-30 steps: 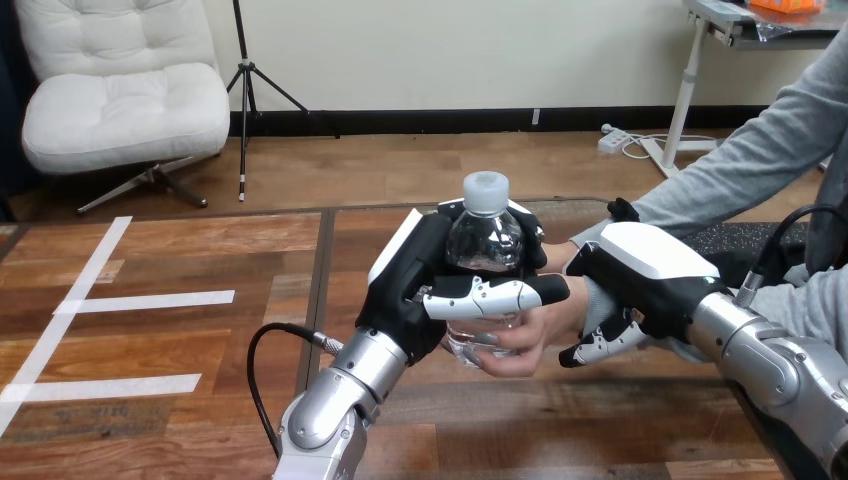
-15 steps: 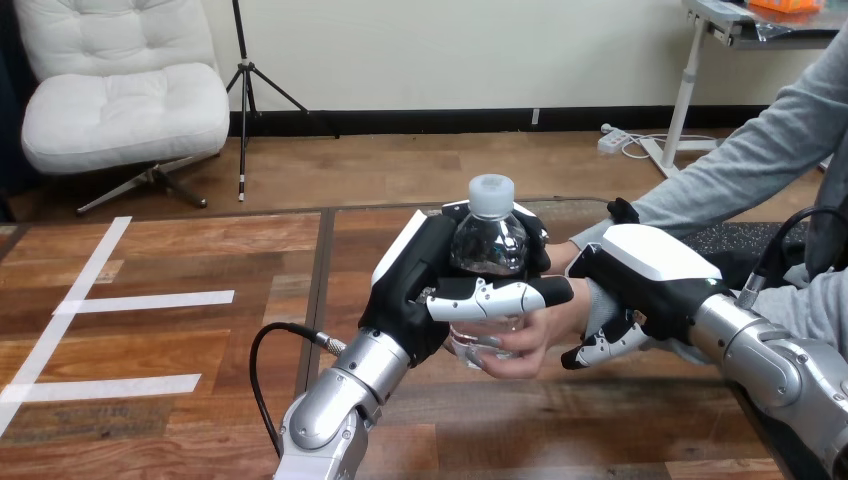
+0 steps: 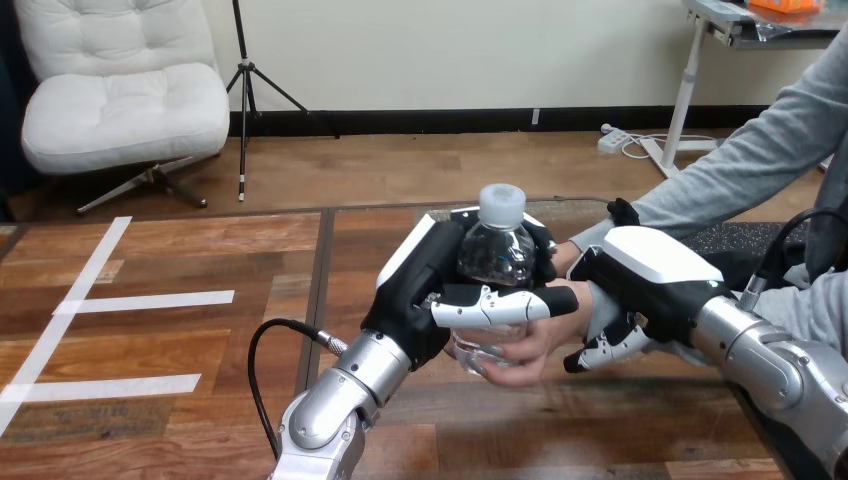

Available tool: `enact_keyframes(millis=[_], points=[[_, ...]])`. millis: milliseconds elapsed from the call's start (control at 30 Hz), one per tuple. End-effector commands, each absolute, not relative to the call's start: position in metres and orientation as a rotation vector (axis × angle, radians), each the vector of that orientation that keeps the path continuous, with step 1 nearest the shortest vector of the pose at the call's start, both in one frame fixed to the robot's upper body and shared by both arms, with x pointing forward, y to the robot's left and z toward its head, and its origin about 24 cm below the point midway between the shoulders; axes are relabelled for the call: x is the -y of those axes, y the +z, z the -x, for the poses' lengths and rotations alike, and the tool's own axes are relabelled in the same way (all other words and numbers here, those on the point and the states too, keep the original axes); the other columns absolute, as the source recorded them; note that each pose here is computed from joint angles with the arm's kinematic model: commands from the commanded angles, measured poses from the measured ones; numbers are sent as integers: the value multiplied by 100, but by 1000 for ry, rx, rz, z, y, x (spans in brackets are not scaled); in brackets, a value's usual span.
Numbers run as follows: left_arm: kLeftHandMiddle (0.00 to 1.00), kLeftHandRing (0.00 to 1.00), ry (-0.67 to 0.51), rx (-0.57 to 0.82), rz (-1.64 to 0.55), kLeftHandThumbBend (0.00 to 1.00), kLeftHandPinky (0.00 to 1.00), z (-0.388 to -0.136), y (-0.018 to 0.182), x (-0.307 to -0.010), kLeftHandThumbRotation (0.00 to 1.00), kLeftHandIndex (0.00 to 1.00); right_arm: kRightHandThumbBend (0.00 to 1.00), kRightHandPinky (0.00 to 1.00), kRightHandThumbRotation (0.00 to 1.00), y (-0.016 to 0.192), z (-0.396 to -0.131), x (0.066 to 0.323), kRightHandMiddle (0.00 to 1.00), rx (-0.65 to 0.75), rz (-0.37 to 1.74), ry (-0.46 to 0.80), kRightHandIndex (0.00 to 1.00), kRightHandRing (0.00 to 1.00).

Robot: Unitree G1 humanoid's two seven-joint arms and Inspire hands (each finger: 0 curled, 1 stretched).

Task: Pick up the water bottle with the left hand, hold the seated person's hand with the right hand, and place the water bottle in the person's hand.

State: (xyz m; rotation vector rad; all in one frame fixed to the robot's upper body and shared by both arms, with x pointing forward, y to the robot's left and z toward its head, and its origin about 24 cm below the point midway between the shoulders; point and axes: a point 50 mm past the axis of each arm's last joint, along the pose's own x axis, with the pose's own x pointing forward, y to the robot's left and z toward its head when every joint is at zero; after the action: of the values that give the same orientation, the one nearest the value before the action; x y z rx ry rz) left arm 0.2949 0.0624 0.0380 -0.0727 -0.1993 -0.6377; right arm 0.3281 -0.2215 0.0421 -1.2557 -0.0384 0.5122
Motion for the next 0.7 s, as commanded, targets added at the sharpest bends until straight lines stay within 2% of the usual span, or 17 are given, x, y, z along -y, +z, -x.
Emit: enact_keyframes(millis=[0, 200, 233, 333, 533, 667], points=[[80, 75, -658, 256, 17, 100, 60, -302, 52, -60, 71, 85, 74, 11, 0, 63, -338, 219, 21, 129, 1219, 437, 22, 15], [89, 86, -660, 253, -2, 100, 78, -302, 51, -61, 79, 92, 74, 11, 0, 63, -338, 219, 20, 125, 1216, 435, 21, 15], [91, 89, -660, 251, -4, 100, 84, -302, 51, -61, 82, 94, 74, 11, 0, 63, -338, 219, 20, 125, 1215, 435, 21, 15], [94, 93, -660, 249, -8, 100, 91, -302, 50, -62, 84, 97, 74, 11, 0, 63, -338, 219, 20, 126, 1211, 436, 21, 15], [99, 98, -651, 249, -16, 100, 98, -301, 50, -64, 87, 99, 73, 11, 0, 63, -337, 219, 20, 126, 1212, 437, 21, 15], [99, 99, -647, 249, -21, 100, 99, -301, 51, -66, 89, 100, 73, 11, 0, 62, -337, 220, 20, 122, 1211, 437, 22, 15]])
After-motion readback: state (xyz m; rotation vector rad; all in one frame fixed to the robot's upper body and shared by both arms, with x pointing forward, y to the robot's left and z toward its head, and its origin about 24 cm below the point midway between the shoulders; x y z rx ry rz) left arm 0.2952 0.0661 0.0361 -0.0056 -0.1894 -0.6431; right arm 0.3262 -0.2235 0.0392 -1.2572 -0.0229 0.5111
